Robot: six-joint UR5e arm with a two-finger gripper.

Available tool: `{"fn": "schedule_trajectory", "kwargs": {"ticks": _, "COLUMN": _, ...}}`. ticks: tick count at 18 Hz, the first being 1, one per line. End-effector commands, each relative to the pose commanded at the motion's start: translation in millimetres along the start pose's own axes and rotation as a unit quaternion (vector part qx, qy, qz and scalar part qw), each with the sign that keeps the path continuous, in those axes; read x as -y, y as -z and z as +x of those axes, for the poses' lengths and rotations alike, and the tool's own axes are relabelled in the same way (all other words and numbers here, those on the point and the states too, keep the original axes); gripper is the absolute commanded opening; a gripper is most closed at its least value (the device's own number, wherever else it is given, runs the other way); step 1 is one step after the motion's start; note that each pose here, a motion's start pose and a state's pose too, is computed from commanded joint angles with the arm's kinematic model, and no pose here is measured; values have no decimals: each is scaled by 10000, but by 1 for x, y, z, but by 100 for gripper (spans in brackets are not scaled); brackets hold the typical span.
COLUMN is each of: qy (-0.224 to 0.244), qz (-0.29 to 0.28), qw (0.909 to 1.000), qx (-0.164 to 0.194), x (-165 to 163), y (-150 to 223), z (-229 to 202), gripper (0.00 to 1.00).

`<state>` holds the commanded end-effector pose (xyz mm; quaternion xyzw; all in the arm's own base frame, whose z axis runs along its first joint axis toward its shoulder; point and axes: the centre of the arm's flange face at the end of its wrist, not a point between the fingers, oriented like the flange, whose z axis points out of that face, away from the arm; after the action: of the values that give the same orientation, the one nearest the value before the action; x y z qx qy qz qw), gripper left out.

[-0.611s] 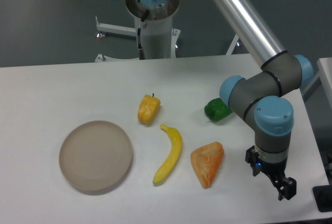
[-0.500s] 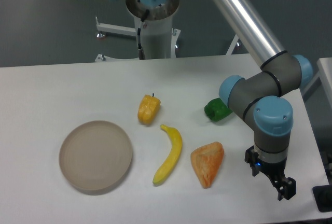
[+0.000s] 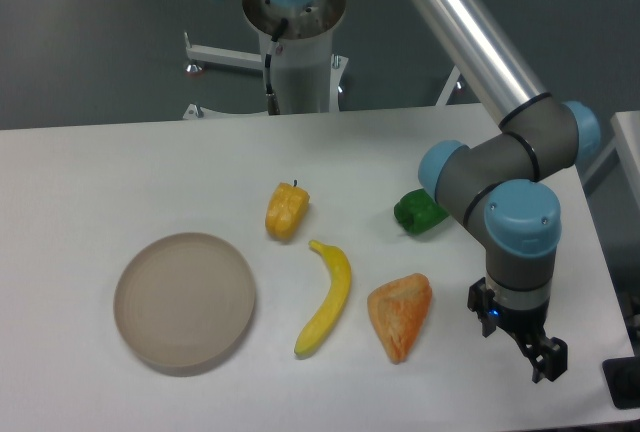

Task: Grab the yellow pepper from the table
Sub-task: 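Move the open gripper over to the yellow bell pepper, then lower the gripper onto the yellow pepper and close on it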

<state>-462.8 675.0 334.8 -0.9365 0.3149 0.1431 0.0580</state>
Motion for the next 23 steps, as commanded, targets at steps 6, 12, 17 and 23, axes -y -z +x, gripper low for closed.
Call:
{"fn": "schedule_trajectory", "kwargs": {"ticks": 6, "qy": 499, "qz": -210, "qw": 9903, "qx": -1283, "x": -10, "y": 76, "z": 79, "gripper": 100}}
{"fn": "schedule_trajectory", "kwargs": {"ticks": 12, "qy": 1524, "qz": -97, "qw": 9736, "qx": -1696, "x": 18, "y": 92, "z": 169, "gripper": 100}}
{"fn": "schedule_trajectory", "kwargs": {"ticks": 17, "qy": 2039, "qz": 153, "qw": 9688, "qx": -1401, "x": 41, "y": 72, "z": 241, "gripper": 100}}
{"fn": "schedule_trajectory", "kwargs": {"ticks": 23, "qy": 2277, "qz": 122, "qw": 9623, "qx": -1479, "x": 64, "y": 61, "z": 282, "gripper": 100}}
